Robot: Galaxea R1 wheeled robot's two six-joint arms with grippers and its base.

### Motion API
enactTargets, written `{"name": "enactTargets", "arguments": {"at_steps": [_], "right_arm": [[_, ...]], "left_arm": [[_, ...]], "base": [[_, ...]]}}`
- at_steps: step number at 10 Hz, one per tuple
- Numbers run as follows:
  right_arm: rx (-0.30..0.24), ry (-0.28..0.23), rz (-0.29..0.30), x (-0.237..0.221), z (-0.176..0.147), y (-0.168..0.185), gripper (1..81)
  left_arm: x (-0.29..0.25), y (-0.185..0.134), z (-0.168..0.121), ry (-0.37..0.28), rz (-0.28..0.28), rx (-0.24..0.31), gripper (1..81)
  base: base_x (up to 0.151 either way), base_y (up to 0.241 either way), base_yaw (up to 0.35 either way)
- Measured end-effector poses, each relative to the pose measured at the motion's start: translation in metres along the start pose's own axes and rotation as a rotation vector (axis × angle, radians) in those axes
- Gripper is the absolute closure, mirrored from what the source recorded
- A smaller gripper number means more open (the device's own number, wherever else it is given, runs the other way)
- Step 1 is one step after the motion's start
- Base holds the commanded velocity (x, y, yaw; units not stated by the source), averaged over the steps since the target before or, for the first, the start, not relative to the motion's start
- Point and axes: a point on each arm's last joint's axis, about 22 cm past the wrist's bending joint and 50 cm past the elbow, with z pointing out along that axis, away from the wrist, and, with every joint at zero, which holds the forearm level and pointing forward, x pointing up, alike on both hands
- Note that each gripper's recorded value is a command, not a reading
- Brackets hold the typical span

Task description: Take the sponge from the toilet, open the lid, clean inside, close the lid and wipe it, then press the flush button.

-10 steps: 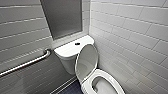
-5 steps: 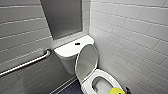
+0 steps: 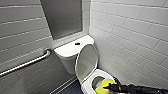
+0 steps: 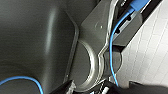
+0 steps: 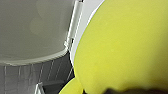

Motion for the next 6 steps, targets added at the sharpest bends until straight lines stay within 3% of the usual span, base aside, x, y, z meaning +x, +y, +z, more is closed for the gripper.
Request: {"name": "enactTargets", "arguments": {"at_steps": [2, 6], "right_arm": [[-0.042, -0.030, -0.034, 0.014, 0.024, -0.007, 81.1], [-0.084, -0.034, -0.092, 0.043, 0.061, -0.032, 81.1]], "left_arm": [[0.000, 0.000, 0.000, 0.000, -0.001, -0.001, 1.0], [0.000, 0.000, 0.000, 0.001, -0.001, -0.001, 1.0]], "base": [[0.000, 0.000, 0.000], [0.000, 0.000, 0.000]]}}
